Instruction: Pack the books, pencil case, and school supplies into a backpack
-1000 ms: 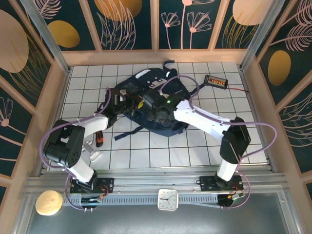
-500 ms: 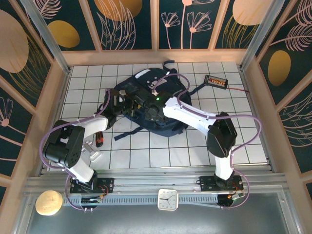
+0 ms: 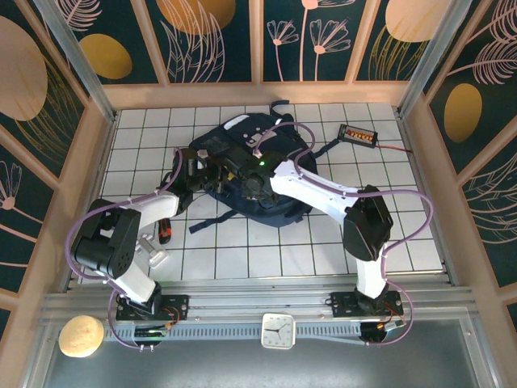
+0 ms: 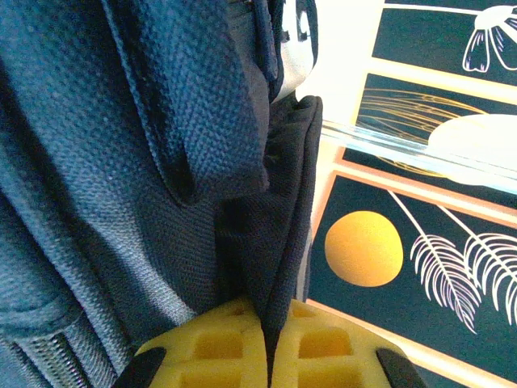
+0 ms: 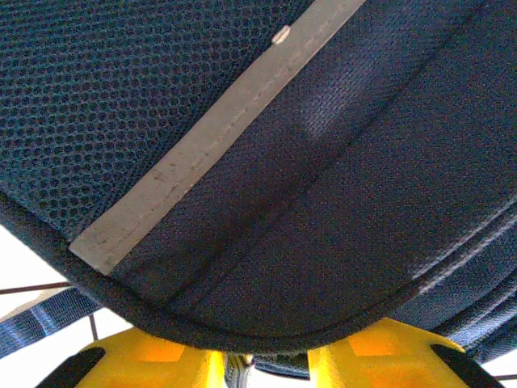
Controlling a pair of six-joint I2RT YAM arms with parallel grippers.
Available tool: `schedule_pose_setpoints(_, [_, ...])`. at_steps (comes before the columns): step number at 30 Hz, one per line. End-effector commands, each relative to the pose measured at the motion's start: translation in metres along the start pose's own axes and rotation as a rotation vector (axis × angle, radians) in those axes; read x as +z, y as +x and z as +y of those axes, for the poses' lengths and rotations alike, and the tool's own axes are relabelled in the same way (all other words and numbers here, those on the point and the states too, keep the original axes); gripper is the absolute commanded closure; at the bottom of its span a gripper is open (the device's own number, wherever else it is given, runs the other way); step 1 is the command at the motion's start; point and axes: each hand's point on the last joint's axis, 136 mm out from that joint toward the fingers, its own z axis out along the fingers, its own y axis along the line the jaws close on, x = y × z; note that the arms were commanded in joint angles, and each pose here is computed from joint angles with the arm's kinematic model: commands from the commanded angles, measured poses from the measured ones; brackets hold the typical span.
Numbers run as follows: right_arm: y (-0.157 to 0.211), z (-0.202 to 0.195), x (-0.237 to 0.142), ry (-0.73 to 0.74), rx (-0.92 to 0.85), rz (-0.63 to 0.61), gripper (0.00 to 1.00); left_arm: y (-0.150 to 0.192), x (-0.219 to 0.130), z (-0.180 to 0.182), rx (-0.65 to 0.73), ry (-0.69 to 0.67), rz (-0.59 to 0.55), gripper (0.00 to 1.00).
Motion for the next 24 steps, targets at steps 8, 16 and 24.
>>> schedule_pose_setpoints(8, [-0.005, 0.000, 0.008, 0.011, 0.007, -0.005, 0.85, 0.011, -0.005, -0.061, 0.072, 0.194, 0.049, 1.00])
schedule_pose_setpoints(16, [0.008, -0.006, 0.002, 0.010, -0.022, 0.048, 1.00, 0.006, -0.006, -0.051, 0.102, 0.162, 0.032, 1.00])
schedule_pose_setpoints(24, [0.024, -0.050, -0.001, 0.089, -0.084, 0.108, 1.00, -0.026, -0.029, -0.017, 0.168, 0.027, -0.057, 1.00])
